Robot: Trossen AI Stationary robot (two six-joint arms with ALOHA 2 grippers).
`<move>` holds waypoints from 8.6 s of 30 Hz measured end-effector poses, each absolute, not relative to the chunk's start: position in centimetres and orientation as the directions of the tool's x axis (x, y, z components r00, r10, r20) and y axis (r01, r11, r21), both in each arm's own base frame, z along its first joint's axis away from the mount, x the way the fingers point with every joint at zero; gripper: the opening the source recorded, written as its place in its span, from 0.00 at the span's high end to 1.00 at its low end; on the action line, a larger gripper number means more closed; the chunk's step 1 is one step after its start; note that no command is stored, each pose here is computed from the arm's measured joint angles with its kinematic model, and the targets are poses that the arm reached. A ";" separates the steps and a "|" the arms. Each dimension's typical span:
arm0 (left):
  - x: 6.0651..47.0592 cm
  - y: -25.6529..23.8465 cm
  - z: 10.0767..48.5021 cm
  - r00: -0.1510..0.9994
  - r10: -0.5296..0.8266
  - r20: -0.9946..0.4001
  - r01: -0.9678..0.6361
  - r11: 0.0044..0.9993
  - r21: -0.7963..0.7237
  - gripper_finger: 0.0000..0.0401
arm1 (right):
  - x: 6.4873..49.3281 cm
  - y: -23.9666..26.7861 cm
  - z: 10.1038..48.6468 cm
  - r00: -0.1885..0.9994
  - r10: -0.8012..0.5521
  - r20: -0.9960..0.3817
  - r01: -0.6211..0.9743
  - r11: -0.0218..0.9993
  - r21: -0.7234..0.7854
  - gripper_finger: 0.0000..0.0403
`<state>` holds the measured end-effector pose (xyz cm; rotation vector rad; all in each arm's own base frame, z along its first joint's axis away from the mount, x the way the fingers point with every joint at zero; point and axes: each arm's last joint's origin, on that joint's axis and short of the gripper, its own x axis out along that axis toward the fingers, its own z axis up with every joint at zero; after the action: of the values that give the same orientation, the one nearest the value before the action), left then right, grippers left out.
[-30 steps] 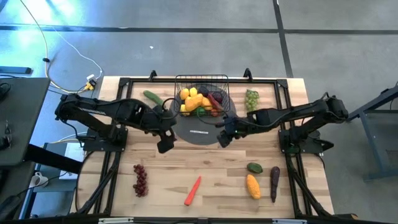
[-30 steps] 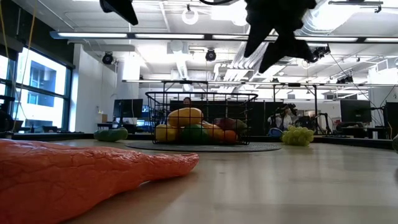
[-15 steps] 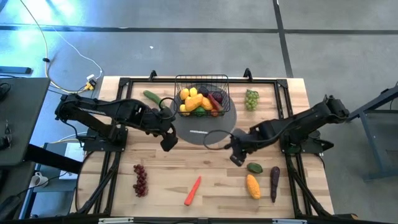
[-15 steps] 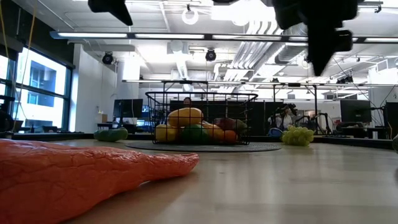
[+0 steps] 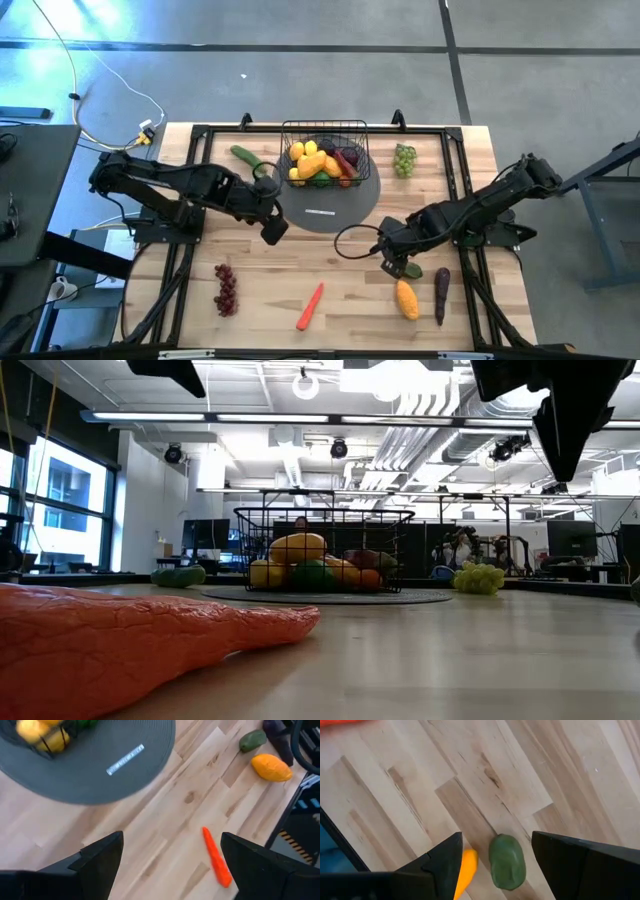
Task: Build produce basket
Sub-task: Put the orange carrot into the basket, then adjust the basket on the table
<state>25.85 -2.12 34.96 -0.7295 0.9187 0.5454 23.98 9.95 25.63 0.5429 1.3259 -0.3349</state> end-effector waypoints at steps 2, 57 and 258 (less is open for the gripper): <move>26.2 -2.7 34.6 0.502 0.105 -0.858 -0.719 0.602 -0.348 0.19 | 24.0 9.9 25.6 0.223 0.072 -0.972 0.526 0.831 0.182 0.45; 37.5 -16.8 15.2 0.400 -0.012 -0.917 -0.756 0.561 -0.337 0.19 | 24.7 8.3 25.4 0.272 -0.053 -0.961 0.547 0.830 0.109 0.45; 33.9 13.9 22.7 0.151 0.402 -0.903 -0.077 0.916 0.395 0.58 | 26.2 5.0 25.7 0.358 -0.247 -0.901 0.898 0.355 0.260 0.45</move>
<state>33.88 13.91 22.72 0.2819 1.3810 0.3502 26.22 5.02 25.72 0.8945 0.8910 -0.8815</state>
